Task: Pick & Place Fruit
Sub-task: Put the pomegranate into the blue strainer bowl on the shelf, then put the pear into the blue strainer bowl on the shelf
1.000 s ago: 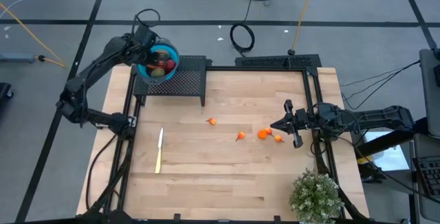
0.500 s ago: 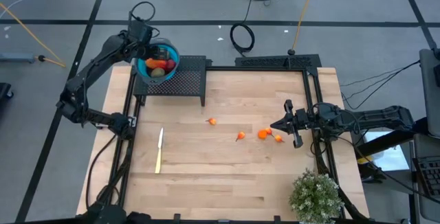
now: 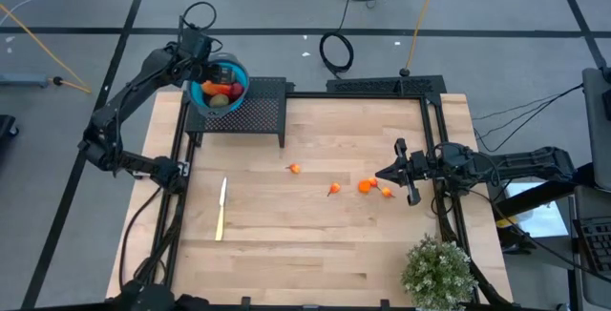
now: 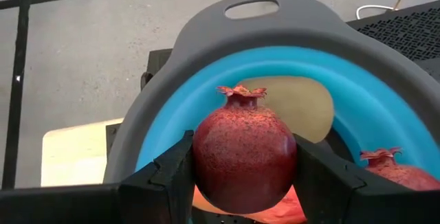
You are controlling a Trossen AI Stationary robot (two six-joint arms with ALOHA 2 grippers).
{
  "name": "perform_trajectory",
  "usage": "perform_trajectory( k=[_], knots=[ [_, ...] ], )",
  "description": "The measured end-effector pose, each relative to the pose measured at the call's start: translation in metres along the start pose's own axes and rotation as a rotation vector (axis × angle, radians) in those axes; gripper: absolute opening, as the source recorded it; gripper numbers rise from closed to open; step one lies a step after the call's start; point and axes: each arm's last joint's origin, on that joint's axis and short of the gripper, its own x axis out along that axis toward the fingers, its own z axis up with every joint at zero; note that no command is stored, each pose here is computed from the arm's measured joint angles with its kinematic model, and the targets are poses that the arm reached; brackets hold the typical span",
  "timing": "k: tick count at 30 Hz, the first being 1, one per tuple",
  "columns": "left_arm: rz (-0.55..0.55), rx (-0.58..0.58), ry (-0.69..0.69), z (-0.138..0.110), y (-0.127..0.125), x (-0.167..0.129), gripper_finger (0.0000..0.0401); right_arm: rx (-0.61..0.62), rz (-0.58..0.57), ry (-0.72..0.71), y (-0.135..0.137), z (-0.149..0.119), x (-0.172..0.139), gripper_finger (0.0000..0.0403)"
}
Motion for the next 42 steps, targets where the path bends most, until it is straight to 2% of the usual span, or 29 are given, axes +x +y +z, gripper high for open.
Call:
perform_trajectory(
  k=[5, 15, 20, 24, 30, 38, 42],
  knots=[
    [0.009, 0.002, -0.002, 0.0, 0.0, 0.0, 0.0205, 0.001, 0.0, 0.0, 0.0, 0.0, 0.0, 0.0004],
    [0.016, 0.004, 0.001, 0.0, 0.001, 0.0, 0.026, 0.002, 0.0, 0.0, 0.0, 0.0, 0.0, 0.0004],
    [0.006, 0.004, 0.003, -0.001, 0.001, -0.001, 0.0273, 0.002, 0.0, 0.0, 0.0, 0.0, 0.0, 0.0004],
    [-0.064, 0.007, -0.01, -0.001, 0.0, -0.012, 0.0273, 0.002, 0.001, 0.0, 0.0, 0.0, 0.0, 0.0004],
    [-0.2, 0.052, -0.079, -0.003, -0.01, -0.044, 0.0273, 0.002, 0.0, 0.0, 0.0, 0.0, 0.0, 0.0004],
    [-0.386, 0.069, -0.13, -0.028, -0.033, -0.089, 0.0273, 0.005, 0.001, 0.0, 0.0, 0.0, 0.0, 0.0004],
    [-0.493, 0.042, -0.112, -0.044, -0.047, -0.108, 0.0273, 0.086, 0.001, 0.0, 0.0, 0.0, 0.0, 0.0004]
  ],
)
